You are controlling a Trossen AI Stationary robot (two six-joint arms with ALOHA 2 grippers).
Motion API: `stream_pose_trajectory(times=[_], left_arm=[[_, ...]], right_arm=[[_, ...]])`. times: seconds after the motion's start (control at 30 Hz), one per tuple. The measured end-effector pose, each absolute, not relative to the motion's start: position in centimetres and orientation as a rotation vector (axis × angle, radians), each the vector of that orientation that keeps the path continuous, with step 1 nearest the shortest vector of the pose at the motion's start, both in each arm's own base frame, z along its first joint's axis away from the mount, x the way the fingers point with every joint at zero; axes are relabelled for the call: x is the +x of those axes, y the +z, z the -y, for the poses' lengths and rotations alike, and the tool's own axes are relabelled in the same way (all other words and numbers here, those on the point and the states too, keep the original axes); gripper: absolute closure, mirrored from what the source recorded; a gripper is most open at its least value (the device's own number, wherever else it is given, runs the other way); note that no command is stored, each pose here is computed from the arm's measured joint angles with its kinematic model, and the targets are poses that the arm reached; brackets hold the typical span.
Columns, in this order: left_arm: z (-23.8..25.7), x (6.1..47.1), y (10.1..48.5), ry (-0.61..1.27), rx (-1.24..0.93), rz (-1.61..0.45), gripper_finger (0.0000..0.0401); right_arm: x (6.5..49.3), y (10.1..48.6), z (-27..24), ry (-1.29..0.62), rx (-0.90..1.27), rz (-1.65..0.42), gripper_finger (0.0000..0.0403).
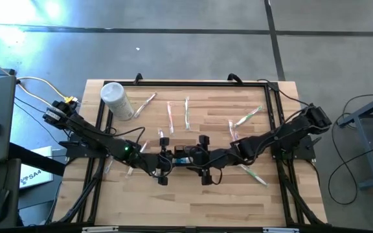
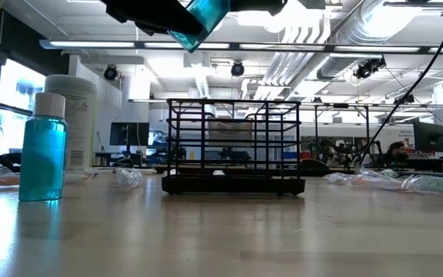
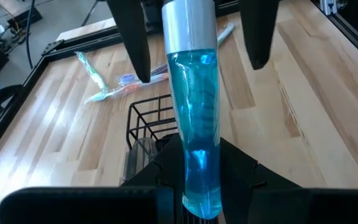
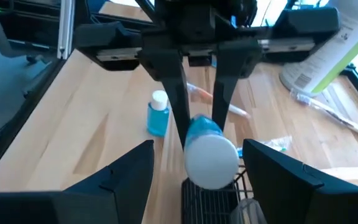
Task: Pick & Place toothbrushing station
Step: Put the right blue mouthwash into the black wire organizer
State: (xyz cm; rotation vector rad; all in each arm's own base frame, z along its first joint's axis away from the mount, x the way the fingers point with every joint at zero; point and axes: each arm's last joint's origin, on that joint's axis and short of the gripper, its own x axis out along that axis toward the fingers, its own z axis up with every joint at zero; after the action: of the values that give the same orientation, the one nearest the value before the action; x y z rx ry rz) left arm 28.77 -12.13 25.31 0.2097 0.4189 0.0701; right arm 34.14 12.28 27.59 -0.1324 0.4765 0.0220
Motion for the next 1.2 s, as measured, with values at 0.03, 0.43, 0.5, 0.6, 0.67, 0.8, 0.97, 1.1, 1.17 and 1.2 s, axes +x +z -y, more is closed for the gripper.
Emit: stream_pose_trajectory(times=[0.03, 0.43, 0.5, 0.6, 0.67, 0.8, 0.97, 1.1, 1.17, 1.2], left_arm=[[12.1, 28.8, 25.3, 0.068, 0.208, -0.419, 0.0340], [12.1, 28.8, 25.3, 0.064, 0.202, -0.423, 0.0341], [12.2, 28.8, 25.2, 0.062, 0.201, -0.424, 0.0341], [12.2, 28.8, 25.2, 0.063, 0.199, -0.424, 0.0341], [12.2, 28.8, 25.2, 0.062, 0.204, -0.423, 0.0341], [12.2, 28.8, 25.3, 0.061, 0.209, -0.420, 0.0328], [12.1, 28.8, 25.3, 0.094, 0.162, -0.409, 0.0210], [12.1, 28.8, 25.2, 0.100, 0.168, -0.417, 0.0117], [12.0, 28.7, 25.1, 0.101, 0.177, -0.435, 0.0086], [12.0, 28.6, 25.0, 0.104, 0.183, -0.448, 0.0076]], right_arm=[[34.2, 27.7, -12.3, 0.027, -0.138, -0.467, 0.0166], [34.2, 27.7, -12.3, 0.054, -0.151, -0.474, 0.0271], [34.1, 27.6, -12.3, 0.054, -0.157, -0.478, 0.0301], [34.1, 27.6, -12.3, 0.055, -0.167, -0.485, 0.0316], [34.1, 27.6, -12.2, 0.056, -0.172, -0.487, 0.0316], [34.1, 27.6, -12.3, 0.051, -0.153, -0.488, 0.0316], [33.9, 27.4, -12.5, 0.036, -0.079, -0.512, 0.0316], [33.6, 27.4, -13.0, 0.021, -0.004, -0.544, 0.0316], [33.3, 27.9, -13.2, -0.010, 0.061, -0.588, 0.0316], [33.2, 28.4, -13.3, -0.037, 0.104, -0.602, 0.0316]])
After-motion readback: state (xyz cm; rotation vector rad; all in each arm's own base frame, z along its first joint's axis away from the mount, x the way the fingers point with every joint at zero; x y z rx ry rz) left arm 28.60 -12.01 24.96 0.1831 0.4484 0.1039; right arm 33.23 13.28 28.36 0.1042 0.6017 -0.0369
